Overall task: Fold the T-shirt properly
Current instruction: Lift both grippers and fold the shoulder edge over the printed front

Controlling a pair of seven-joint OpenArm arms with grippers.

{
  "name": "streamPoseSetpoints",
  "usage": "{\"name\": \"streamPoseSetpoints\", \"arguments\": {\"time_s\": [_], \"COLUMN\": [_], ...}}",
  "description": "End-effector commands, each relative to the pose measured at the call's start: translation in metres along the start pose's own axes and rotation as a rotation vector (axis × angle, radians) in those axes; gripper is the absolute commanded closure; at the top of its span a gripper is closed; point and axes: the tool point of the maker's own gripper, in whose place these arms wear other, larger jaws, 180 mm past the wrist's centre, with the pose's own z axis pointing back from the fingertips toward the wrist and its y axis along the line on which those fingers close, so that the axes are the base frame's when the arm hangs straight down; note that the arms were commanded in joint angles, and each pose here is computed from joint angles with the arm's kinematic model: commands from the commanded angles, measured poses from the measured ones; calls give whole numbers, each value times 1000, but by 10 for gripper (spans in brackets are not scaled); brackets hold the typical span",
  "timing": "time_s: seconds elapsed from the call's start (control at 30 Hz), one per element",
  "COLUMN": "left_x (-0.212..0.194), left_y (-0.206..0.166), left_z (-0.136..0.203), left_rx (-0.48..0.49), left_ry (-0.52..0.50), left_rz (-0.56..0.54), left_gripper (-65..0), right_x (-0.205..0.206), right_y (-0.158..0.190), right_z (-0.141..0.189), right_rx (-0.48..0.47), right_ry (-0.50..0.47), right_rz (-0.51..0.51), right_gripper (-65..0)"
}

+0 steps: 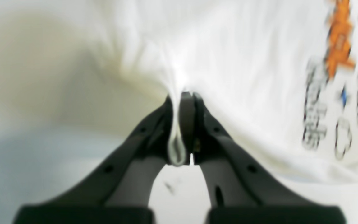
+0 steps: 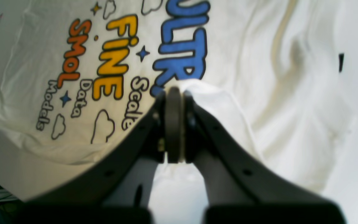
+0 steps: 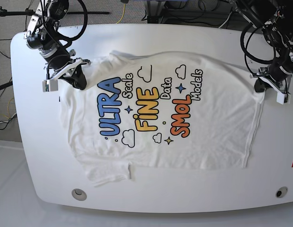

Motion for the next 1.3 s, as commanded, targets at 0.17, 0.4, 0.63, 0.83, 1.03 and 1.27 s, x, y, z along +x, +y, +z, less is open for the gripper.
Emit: {"name": "streamPoseSetpoints", "arguments": {"time_s": [0.17, 0.4, 0.63, 0.83, 1.03, 1.27], "left_x": [43, 57, 60, 70, 82, 95], "left_y": [-2, -3, -5, -12, -24, -37], "left_z": [10, 10, 9, 7, 3, 1], "left_rx": [14, 11, 7, -10, -41, -72], "left_ry": [-94, -126, -136, -204, -249, -305], "left_rz": [-56, -60, -60, -51, -82, -109], "left_gripper": [-8, -8, -8, -8, -8, -9], "right_x": [32, 47, 52, 57, 70, 80], "right_y": [4, 6, -1, -11, -17, -27], "right_z": [-2, -6, -17, -26, -31, -31], "right_rx": [16, 24, 27, 24, 22, 8], "right_ry": [-91, -124, -130, -128, -143, -144], "right_rz": [33, 45, 17, 2, 8, 31], "right_gripper": [0, 0, 0, 0, 0, 0]}}
